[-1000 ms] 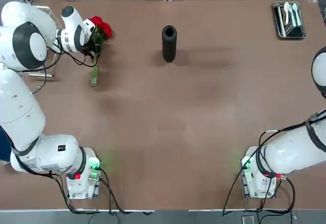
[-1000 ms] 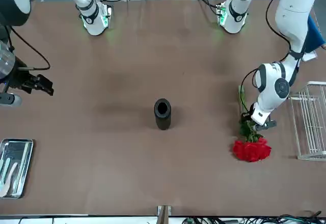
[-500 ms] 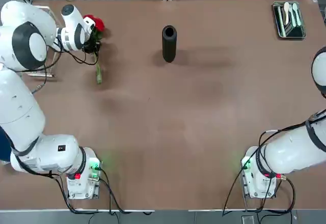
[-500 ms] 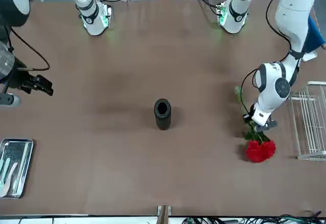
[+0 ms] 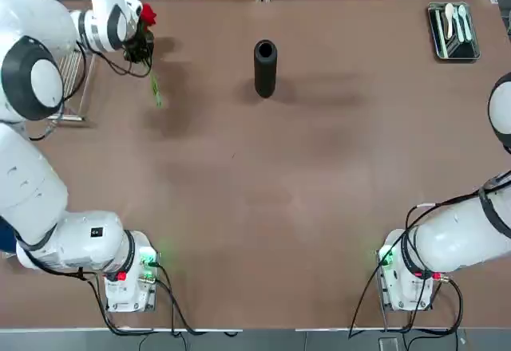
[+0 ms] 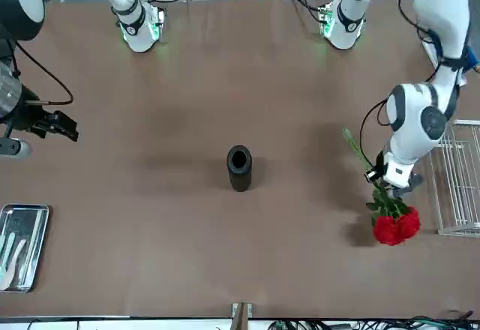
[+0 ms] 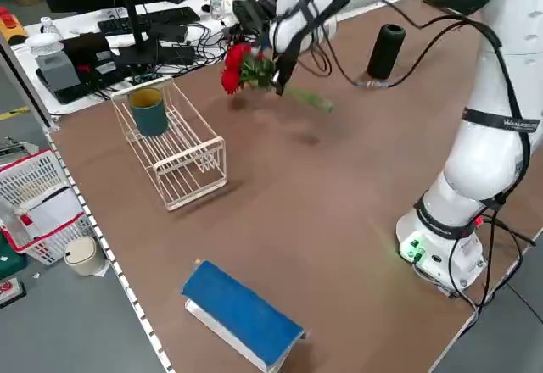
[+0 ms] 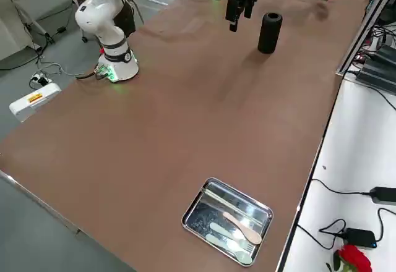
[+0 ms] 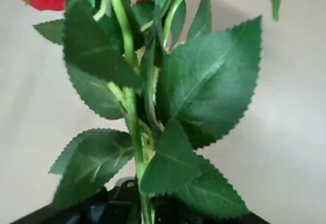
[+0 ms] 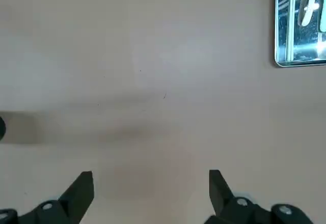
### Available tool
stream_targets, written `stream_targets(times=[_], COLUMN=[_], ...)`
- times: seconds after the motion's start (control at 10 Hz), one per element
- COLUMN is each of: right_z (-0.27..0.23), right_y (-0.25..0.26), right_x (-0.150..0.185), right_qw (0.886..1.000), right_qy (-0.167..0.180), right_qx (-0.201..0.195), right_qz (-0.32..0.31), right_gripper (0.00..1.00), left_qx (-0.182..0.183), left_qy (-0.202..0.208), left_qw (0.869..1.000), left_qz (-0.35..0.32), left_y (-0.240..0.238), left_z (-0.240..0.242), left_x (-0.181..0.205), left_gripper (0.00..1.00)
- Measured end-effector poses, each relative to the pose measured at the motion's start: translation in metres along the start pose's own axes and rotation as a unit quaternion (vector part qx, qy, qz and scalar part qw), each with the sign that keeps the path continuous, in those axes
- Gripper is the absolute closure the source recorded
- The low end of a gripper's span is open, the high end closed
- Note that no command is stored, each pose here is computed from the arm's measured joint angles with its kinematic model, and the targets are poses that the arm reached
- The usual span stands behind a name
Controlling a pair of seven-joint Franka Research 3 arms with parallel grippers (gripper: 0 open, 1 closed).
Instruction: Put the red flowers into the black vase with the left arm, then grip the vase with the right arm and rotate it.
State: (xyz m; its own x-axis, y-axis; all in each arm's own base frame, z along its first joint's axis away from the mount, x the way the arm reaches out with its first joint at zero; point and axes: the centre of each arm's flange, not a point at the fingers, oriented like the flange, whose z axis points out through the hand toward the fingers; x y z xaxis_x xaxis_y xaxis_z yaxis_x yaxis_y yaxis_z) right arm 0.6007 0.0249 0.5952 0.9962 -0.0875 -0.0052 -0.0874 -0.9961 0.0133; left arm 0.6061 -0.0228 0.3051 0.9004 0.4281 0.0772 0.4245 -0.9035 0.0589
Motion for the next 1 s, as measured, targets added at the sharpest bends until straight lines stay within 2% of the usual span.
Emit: stream_targets(times=[0.2, 0.4, 0.5, 0.7, 0.9, 1.0], right_z=[0.000, 0.000, 0.000, 0.000, 0.000, 0.000], right_y=[0.000, 0.000, 0.000, 0.000, 0.000, 0.000], right_x=[0.000, 0.000, 0.000, 0.000, 0.000, 0.000], right_qw=[1.000, 1.000, 1.000, 1.000, 1.000, 1.000], right_qy=[0.000, 0.000, 0.000, 0.000, 0.000, 0.000], right_qx=[0.000, 0.000, 0.000, 0.000, 0.000, 0.000], right_qz=[0.000, 0.000, 0.000, 0.000, 0.000, 0.001], right_gripper=[0.00, 0.00, 0.00, 0.00, 0.00, 0.00], left_qx=[0.003, 0.045, 0.053, 0.054, 0.088, 0.084], left_qy=[0.003, 0.032, 0.061, 0.126, 0.212, 0.251], left_qw=[0.999, 0.995, 0.990, 0.975, 0.952, 0.942], left_qz=[-0.050, -0.082, -0.112, -0.173, -0.201, -0.205], left_y=[0.015, 0.042, 0.066, 0.108, 0.155, 0.182], left_z=[-0.068, -0.140, -0.174, -0.211, -0.216, -0.222], left_x=[0.010, 0.016, 0.014, 0.000, -0.036, -0.057], left_gripper=[0.93, 0.93, 0.93, 0.93, 0.93, 0.93])
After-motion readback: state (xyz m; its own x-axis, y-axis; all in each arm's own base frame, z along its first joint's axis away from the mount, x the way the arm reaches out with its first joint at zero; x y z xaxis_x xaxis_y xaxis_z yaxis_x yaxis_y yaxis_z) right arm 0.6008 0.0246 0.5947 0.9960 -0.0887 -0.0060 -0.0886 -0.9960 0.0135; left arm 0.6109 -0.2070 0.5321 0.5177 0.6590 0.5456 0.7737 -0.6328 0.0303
